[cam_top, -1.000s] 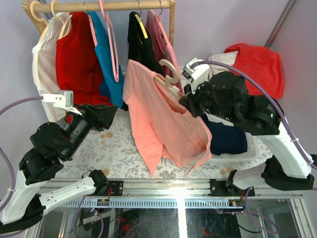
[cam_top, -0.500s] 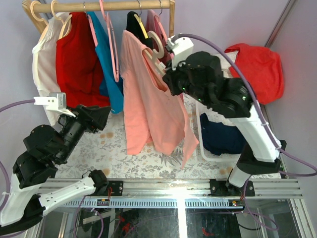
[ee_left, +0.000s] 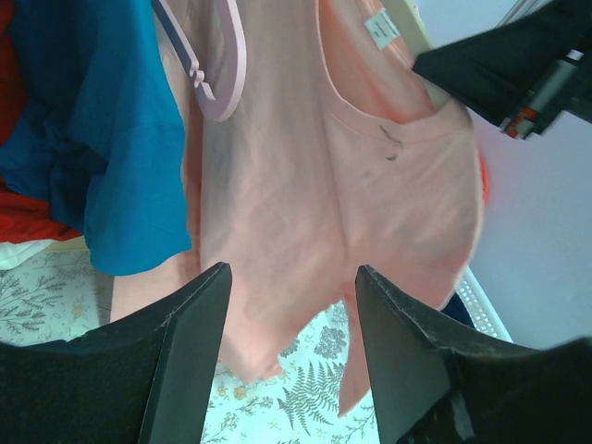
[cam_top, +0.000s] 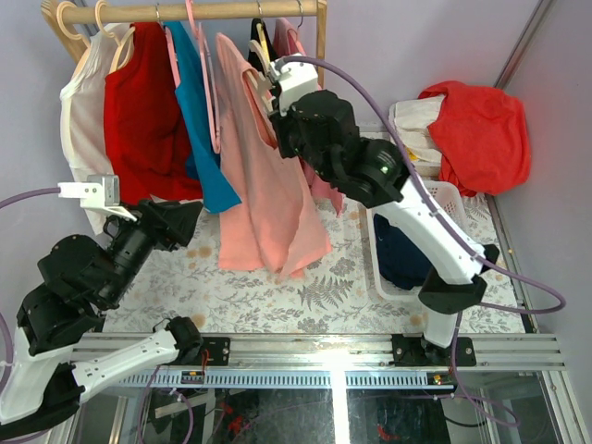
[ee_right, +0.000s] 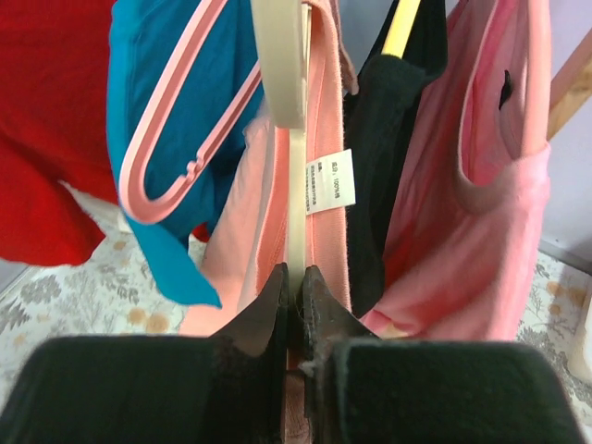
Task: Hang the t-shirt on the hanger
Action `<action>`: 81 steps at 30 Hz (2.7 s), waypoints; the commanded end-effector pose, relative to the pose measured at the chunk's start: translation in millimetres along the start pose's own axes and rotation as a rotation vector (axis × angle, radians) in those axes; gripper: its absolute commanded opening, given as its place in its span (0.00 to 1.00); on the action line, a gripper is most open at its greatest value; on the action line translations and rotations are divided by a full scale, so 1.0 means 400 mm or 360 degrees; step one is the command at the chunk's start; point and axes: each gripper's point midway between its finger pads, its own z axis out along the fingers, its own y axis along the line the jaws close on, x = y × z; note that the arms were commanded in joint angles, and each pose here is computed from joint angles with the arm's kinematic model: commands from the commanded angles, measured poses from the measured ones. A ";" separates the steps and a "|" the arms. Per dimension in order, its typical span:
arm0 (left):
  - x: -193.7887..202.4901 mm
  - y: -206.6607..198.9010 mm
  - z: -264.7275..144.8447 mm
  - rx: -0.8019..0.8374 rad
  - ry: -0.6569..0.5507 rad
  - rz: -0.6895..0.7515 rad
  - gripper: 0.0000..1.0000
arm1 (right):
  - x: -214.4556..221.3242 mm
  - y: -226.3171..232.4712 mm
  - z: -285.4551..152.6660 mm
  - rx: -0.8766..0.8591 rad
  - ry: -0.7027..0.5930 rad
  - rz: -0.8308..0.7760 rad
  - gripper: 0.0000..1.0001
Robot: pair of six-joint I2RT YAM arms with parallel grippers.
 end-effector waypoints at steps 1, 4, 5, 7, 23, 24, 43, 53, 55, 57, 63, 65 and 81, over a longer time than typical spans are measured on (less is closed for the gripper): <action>-0.039 0.015 -0.030 -0.0021 -0.0054 -0.0023 0.56 | -0.177 -0.056 0.030 0.0154 -0.0430 0.0168 0.00; -0.041 0.014 -0.035 -0.0015 -0.0046 -0.0020 0.56 | -0.182 -0.046 0.074 0.0157 -0.0491 0.0176 0.00; -0.042 0.012 -0.036 -0.0008 -0.0043 -0.0023 0.56 | -0.190 -0.047 0.084 0.0162 -0.0514 0.0185 0.00; -0.041 0.012 -0.039 -0.0002 -0.0037 -0.0027 0.56 | -0.197 -0.047 0.109 0.0176 -0.0549 0.0183 0.00; -0.040 0.038 -0.064 -0.0036 -0.0033 -0.0015 0.57 | -0.232 -0.068 0.246 0.0209 -0.0793 0.0114 0.00; -0.040 0.038 -0.065 -0.0035 -0.0033 -0.0015 0.57 | -0.234 -0.073 0.253 0.0203 -0.0804 0.0114 0.00; -0.044 0.009 -0.032 -0.0029 0.0006 0.0026 0.57 | -0.265 -0.141 0.331 0.0119 -0.0997 0.0168 0.00; -0.044 -0.001 -0.026 -0.0022 0.0022 0.0005 0.56 | -0.268 -0.191 0.360 0.0099 -0.1047 0.0232 0.00; -0.042 -0.003 -0.027 -0.0013 0.0028 0.0000 0.56 | -0.273 -0.197 0.360 0.0086 -0.1063 0.0241 0.00; -0.044 0.000 -0.027 -0.0028 0.0032 0.0009 0.56 | -0.275 -0.196 0.362 0.0072 -0.1073 0.0253 0.00; -0.053 0.003 -0.035 -0.0031 0.0020 -0.0006 0.56 | -0.255 -0.169 0.385 -0.0010 -0.1047 0.0290 0.00; -0.049 0.003 -0.034 -0.0033 0.0025 -0.0006 0.56 | -0.245 -0.163 0.392 -0.0025 -0.1030 0.0295 0.00; -0.045 -0.005 -0.036 -0.0004 0.0034 -0.0029 0.56 | -0.209 -0.130 0.420 -0.0094 -0.0952 0.0266 0.00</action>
